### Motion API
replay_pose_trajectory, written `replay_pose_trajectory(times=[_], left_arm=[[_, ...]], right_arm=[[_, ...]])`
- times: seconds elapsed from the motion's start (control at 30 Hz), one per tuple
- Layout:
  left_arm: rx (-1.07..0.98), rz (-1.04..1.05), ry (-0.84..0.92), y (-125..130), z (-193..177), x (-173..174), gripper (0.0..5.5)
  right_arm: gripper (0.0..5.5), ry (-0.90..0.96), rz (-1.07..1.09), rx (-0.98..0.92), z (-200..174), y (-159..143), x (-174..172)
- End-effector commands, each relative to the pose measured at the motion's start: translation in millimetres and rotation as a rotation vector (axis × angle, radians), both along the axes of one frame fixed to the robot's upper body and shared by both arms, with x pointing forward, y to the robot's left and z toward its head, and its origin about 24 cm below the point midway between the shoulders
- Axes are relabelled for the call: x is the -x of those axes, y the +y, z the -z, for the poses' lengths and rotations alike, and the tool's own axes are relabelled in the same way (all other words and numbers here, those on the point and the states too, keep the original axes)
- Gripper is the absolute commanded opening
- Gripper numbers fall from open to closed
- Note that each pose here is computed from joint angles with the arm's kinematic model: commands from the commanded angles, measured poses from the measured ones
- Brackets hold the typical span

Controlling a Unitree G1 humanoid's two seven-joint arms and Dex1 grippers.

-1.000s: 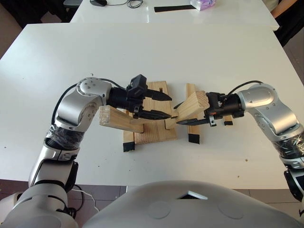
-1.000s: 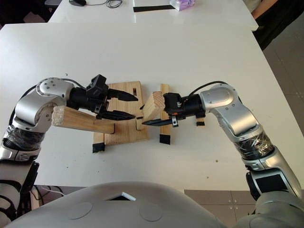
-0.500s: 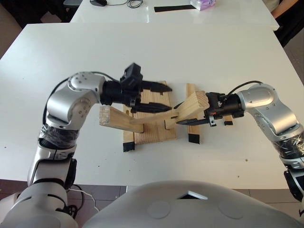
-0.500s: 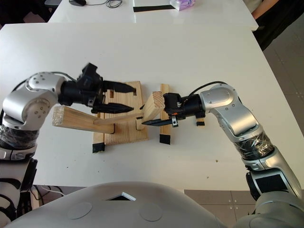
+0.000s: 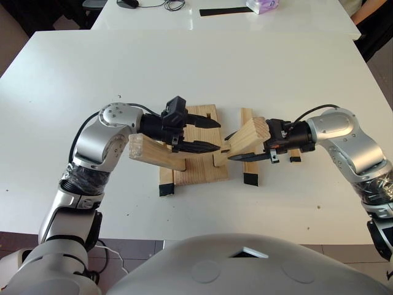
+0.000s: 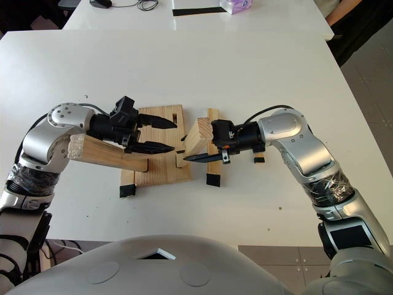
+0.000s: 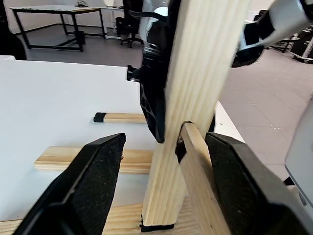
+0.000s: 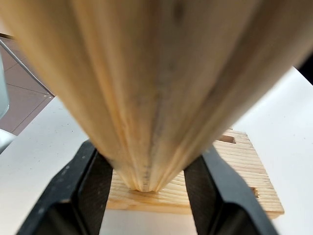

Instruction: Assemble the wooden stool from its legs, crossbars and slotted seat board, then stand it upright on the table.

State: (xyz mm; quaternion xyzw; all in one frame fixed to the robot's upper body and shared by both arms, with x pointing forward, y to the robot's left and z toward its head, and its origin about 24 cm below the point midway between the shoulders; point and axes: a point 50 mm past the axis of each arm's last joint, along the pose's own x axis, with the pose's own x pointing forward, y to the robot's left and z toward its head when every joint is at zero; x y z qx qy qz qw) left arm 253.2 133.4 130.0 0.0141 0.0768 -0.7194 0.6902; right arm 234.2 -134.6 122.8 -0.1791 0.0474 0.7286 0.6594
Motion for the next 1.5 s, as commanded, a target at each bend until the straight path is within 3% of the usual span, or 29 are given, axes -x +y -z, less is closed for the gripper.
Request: replay_pose_trajectory(times=[0.03, 0.17, 0.3, 0.4, 0.5, 0.67, 0.77, 0.93, 1.13, 1.5], left_arm=[[0.131, -0.187, -0.020, 3.6, -37.6, -16.3, 3.04], [0.211, -0.507, -0.134, 26.5, -73.3, -41.1, 3.04], [0.030, -0.722, -0.255, 69.8, -61.5, -35.6, 3.40], [-0.164, -0.761, -0.304, 95.8, -31.7, -7.9, 3.92], [-0.234, -0.761, -0.267, 114.5, -7.1, 22.3, 4.30], [-0.348, -0.636, -0.248, 135.0, 10.8, 50.5, 4.30], [-0.359, -0.505, -0.217, 132.8, 9.6, 59.8, 4.30], [-0.245, -0.365, -0.161, 104.5, -1.0, 62.9, 4.30], [-0.210, -0.277, -0.153, 88.6, -4.9, 60.7, 4.30], [-0.148, -0.220, -0.137, 72.2, -9.3, 54.2, 2.67]], right_arm=[[2.04, 0.098, 0.058, 0.219, 40.3, -12.1, 8.6], [2.04, 0.092, 0.060, 0.212, 36.3, -12.4, 8.5], [2.04, 0.089, 0.076, 0.204, 32.0, -15.3, 10.1], [2.04, 0.091, 0.096, 0.205, 28.5, -21.1, 13.2], [2.04, 0.096, 0.126, 0.209, 25.4, -30.1, 17.4], [2.04, 0.103, 0.161, 0.223, 25.3, -40.0, 21.4], [2.04, 0.103, 0.170, 0.224, 25.0, -41.2, 22.4], [2.04, 0.104, 0.166, 0.225, 27.5, -38.5, 21.8], [2.04, 0.103, 0.148, 0.238, 29.2, -36.7, 19.9], [2.04, 0.102, 0.119, 0.250, 30.5, -33.0, 18.1]])
